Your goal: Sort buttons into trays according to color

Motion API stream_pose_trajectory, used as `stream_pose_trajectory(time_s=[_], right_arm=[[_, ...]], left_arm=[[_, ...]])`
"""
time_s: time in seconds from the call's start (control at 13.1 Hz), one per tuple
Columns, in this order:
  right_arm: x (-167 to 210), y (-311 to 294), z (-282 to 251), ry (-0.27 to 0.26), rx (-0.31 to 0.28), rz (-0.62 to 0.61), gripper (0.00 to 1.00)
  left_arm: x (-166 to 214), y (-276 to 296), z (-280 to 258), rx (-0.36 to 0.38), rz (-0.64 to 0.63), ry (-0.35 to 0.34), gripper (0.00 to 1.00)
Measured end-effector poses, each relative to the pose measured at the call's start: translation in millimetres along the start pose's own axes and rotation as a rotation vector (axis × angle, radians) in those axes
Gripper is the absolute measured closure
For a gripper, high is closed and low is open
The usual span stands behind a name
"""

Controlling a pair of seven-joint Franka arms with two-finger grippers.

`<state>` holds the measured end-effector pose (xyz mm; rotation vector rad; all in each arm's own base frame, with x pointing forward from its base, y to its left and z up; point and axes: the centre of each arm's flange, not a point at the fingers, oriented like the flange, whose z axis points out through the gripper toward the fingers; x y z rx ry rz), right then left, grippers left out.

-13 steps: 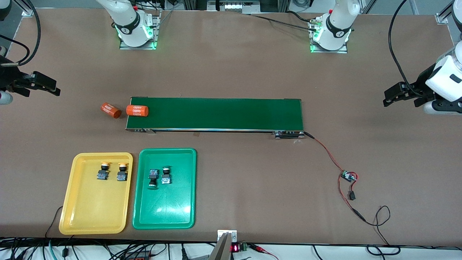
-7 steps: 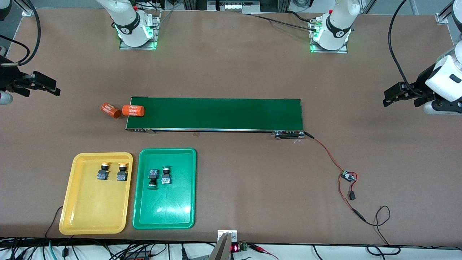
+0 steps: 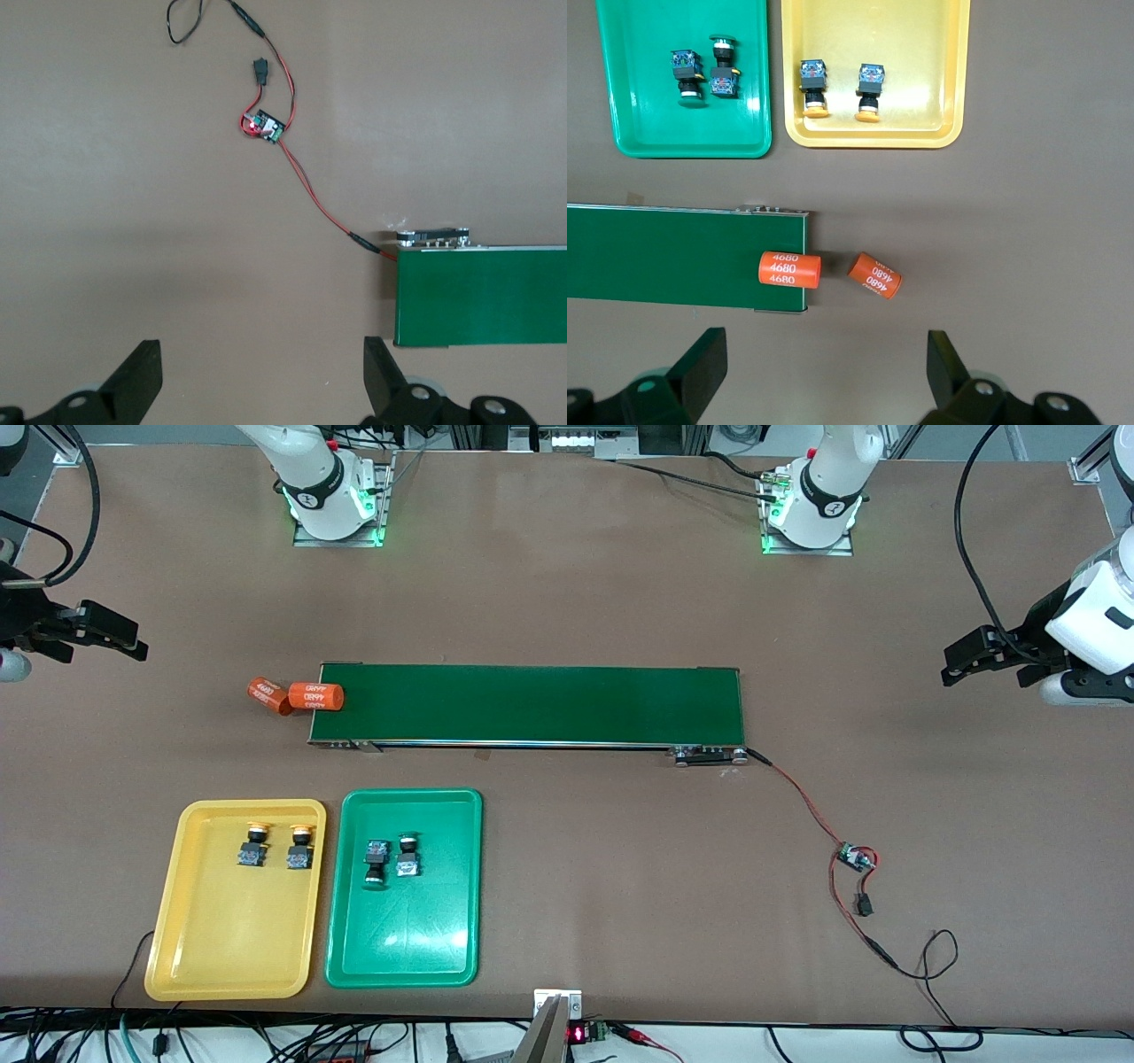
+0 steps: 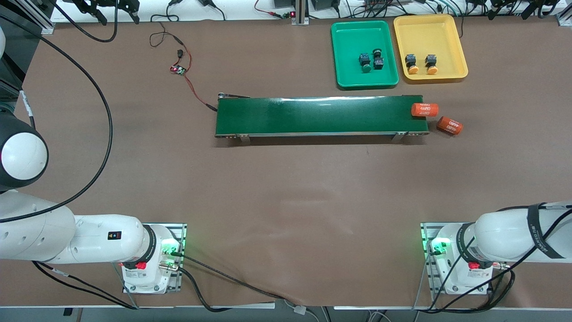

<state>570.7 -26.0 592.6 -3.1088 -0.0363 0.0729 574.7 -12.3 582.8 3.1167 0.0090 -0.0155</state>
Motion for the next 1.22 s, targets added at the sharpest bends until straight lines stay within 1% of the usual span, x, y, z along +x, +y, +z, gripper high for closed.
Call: stream_pose_trajectory(time_s=[0.38,0.69,1.22], right_arm=[[1.0,0.1,1.0,0.001,0.000,0.000,0.00],[9.7,0.9,2.8,0.012,-0.003,-0.002,0.00],[15.1,1.6,4.8,0.012,-0.004,-0.002,0.00]], left_arm=[[-0.8,-1.5,1.4,0.000,0.002,-0.010,0.00],[-0.6,-0.5,0.7,0.000,0.004,-0.007,0.00],[0.3,-0.4,-0.4,0.000,0.004,0.002,0.00]])
